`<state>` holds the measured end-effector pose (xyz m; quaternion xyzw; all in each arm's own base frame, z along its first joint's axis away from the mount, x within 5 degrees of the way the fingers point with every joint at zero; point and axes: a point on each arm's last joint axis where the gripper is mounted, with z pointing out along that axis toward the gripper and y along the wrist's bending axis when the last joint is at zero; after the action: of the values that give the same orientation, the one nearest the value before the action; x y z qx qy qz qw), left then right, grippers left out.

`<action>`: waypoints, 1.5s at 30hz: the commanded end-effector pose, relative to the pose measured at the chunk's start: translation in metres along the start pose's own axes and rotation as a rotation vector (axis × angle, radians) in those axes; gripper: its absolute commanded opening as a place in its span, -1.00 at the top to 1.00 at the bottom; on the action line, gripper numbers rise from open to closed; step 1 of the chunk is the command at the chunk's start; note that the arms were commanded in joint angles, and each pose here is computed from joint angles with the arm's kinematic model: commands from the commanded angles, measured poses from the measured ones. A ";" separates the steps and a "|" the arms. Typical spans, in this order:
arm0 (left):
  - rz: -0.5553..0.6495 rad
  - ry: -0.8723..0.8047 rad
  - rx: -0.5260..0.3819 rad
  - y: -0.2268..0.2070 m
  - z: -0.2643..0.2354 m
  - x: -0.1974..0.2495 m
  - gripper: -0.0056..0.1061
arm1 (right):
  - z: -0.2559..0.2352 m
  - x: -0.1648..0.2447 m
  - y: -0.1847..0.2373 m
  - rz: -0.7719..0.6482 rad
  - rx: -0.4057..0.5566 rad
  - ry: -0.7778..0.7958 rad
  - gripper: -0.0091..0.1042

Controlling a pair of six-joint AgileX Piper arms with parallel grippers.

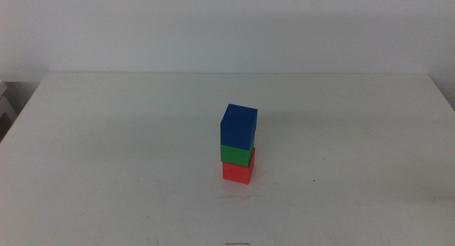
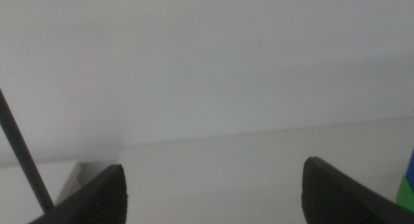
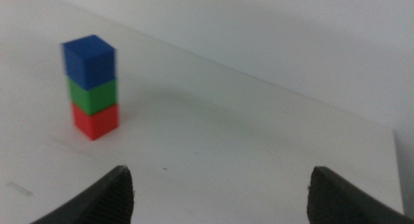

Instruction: Stack red cubes first, then green, then blue cubes in a specific spot.

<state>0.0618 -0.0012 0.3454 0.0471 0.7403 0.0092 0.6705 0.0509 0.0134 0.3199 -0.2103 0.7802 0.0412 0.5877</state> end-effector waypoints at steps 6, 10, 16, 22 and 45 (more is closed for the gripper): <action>-0.053 -0.077 0.027 -0.006 -0.012 0.058 -0.73 | 0.009 0.051 0.003 0.121 0.226 -0.136 -0.56; -0.068 -0.028 0.036 -0.010 -0.008 0.097 -0.73 | 0.018 0.076 0.003 0.164 0.327 -0.173 -0.56; -0.066 0.019 0.041 -0.013 0.000 0.133 -0.73 | 0.030 0.102 0.004 0.165 0.388 -0.193 -0.56; -0.067 -0.070 0.052 -0.016 0.007 0.146 -0.73 | 0.036 0.118 0.007 0.162 0.389 -0.213 -0.56; -0.069 -0.096 -0.061 -0.010 0.008 0.148 -0.73 | 0.036 0.117 0.007 0.161 0.389 -0.218 -0.56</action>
<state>0.0561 0.0010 0.1877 0.0087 0.7447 0.0126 0.6672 0.0558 -0.0016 0.1835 -0.0222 0.7605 -0.0330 0.6481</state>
